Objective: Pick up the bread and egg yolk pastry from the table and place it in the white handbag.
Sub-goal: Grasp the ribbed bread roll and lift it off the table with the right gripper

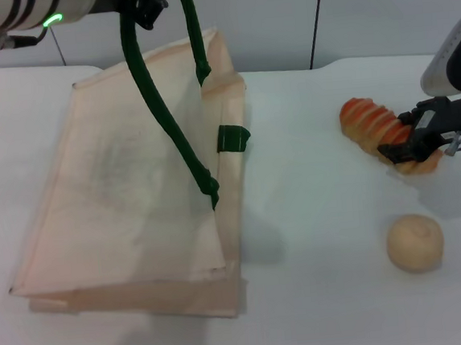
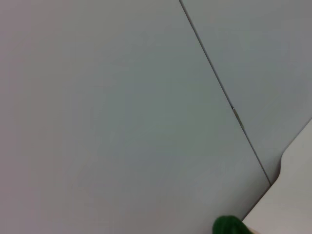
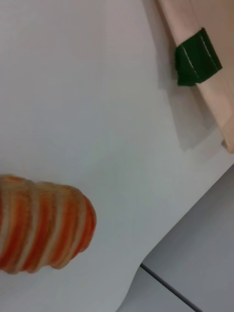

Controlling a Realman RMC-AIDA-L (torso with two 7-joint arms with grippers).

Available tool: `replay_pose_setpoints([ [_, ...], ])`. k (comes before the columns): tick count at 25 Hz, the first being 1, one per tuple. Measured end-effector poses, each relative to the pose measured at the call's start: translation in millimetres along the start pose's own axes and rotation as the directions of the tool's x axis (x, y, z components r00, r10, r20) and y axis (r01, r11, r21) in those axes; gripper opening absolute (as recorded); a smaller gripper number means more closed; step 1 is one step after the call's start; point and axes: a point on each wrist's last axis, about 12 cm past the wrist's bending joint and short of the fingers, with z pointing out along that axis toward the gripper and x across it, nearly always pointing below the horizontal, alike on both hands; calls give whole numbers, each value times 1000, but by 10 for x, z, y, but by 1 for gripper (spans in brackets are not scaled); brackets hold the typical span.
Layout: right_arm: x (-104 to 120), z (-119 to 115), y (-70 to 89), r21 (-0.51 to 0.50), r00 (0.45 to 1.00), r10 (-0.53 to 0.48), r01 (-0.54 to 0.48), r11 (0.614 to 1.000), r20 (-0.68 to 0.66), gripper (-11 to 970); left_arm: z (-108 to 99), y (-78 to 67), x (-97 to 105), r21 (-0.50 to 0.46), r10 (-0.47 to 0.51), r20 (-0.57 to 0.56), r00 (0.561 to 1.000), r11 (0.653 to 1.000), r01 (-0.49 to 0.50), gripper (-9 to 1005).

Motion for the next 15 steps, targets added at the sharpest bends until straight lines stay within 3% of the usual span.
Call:
replay_pose_setpoints([
  [7, 16, 45, 17, -5, 1000, 9, -9, 1000, -13, 627, 4, -6, -9, 2, 2, 1, 1000, 1000, -2, 123],
  [15, -8, 54, 20, 4, 1000, 6, -6, 1000, -9, 583, 16, -9, 6, 4, 2, -6, 1000, 1000, -2, 123],
])
